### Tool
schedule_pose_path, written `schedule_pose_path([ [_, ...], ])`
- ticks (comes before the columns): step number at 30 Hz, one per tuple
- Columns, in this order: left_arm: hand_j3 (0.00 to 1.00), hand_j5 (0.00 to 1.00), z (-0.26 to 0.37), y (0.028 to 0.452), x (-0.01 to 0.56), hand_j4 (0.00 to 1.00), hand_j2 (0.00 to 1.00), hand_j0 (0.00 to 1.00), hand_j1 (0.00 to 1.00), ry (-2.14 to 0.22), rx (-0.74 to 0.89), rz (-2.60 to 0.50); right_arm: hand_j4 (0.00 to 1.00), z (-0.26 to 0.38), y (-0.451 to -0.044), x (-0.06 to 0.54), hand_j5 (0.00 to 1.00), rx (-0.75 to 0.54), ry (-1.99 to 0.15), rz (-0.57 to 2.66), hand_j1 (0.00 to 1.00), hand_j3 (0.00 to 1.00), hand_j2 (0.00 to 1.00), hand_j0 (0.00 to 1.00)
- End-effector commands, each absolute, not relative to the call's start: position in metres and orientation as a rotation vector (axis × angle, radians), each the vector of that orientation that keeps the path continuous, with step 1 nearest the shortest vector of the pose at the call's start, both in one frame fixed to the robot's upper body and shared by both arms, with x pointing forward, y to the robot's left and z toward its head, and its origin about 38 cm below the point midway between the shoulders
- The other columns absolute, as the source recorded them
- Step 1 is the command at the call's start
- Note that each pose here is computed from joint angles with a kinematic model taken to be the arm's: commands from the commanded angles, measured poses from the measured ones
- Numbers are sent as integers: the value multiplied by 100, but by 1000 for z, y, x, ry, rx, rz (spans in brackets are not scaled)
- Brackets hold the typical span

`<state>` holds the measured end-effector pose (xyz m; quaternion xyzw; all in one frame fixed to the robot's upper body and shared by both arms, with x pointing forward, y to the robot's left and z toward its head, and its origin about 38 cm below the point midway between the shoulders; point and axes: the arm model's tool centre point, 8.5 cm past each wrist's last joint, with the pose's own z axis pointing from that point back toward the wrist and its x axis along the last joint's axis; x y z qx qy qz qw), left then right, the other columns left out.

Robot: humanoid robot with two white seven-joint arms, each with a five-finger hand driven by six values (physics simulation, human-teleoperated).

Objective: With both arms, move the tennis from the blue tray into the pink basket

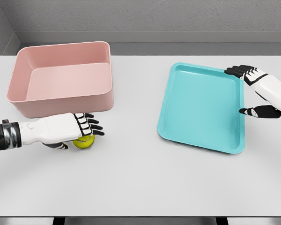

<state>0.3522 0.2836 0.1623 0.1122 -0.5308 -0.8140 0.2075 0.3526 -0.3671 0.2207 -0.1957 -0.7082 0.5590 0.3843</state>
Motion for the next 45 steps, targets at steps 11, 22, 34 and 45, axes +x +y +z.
schedule_pose_path([
  [11, 100, 100, 161, 277, 355, 100, 100, 100, 100, -1491, 303, -2264, 100, 217, -370, 353, 100, -490, -1794, 1414, 100, 100, 100, 100],
  [22, 85, 85, 151, 272, 354, 85, 85, 85, 85, -1443, 262, -2296, 100, 215, -371, 353, 100, -487, -1788, 1413, 100, 100, 100, 100],
  [34, 52, 52, 150, 285, 362, 52, 52, 52, 52, -1384, 288, -2293, 100, 213, -370, 351, 100, -481, -1785, 1413, 100, 100, 100, 100],
  [45, 51, 51, 158, 282, 363, 51, 51, 51, 51, -1411, 292, -2292, 100, 213, -370, 351, 100, -480, -1786, 1412, 100, 100, 100, 100],
])
